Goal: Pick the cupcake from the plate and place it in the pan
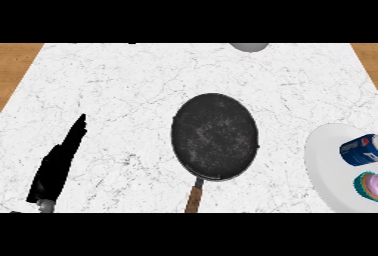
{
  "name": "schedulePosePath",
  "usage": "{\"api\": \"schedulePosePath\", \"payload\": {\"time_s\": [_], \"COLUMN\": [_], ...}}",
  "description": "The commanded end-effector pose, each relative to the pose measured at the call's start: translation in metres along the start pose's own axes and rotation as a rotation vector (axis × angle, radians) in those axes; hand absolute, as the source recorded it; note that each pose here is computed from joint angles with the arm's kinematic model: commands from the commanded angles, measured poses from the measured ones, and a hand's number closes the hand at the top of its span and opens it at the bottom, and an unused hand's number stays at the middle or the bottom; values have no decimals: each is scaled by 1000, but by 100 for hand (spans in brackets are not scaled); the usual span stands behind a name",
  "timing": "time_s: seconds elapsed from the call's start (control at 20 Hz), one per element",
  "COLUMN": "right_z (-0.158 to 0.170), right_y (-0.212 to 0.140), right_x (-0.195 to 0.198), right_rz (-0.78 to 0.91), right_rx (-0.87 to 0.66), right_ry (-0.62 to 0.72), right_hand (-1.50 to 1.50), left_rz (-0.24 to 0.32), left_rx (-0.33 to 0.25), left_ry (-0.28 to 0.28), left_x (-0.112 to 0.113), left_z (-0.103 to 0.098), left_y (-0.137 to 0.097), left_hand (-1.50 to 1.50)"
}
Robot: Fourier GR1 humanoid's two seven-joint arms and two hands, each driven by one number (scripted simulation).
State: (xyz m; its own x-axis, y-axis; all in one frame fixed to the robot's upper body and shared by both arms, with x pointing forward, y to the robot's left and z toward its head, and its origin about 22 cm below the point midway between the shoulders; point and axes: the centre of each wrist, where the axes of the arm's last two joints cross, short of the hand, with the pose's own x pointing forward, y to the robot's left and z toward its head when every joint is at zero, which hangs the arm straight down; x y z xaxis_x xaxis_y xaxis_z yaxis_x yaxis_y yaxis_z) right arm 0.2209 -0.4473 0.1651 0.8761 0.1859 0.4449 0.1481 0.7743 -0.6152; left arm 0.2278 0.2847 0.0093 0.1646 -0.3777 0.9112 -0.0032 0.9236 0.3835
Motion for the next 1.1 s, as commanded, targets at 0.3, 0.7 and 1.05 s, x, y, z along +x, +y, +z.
{"api": "schedulePosePath", "payload": {"time_s": [0.3,0.7,1.05], "right_z": [-15,-39,-46], "right_y": [22,43,35], "right_x": [26,24,28], "right_rz": [142,189,207], "right_rx": [112,145,160], "right_ry": [184,261,316], "right_hand": [-150,-150,-150], "left_rz": [5,7,-1], "left_rx": [2,-6,7], "left_ry": [0,1,-2], "left_x": [9,4,3], "left_z": [-5,4,2], "left_y": [-8,-6,0], "left_hand": [0,0,0]}}
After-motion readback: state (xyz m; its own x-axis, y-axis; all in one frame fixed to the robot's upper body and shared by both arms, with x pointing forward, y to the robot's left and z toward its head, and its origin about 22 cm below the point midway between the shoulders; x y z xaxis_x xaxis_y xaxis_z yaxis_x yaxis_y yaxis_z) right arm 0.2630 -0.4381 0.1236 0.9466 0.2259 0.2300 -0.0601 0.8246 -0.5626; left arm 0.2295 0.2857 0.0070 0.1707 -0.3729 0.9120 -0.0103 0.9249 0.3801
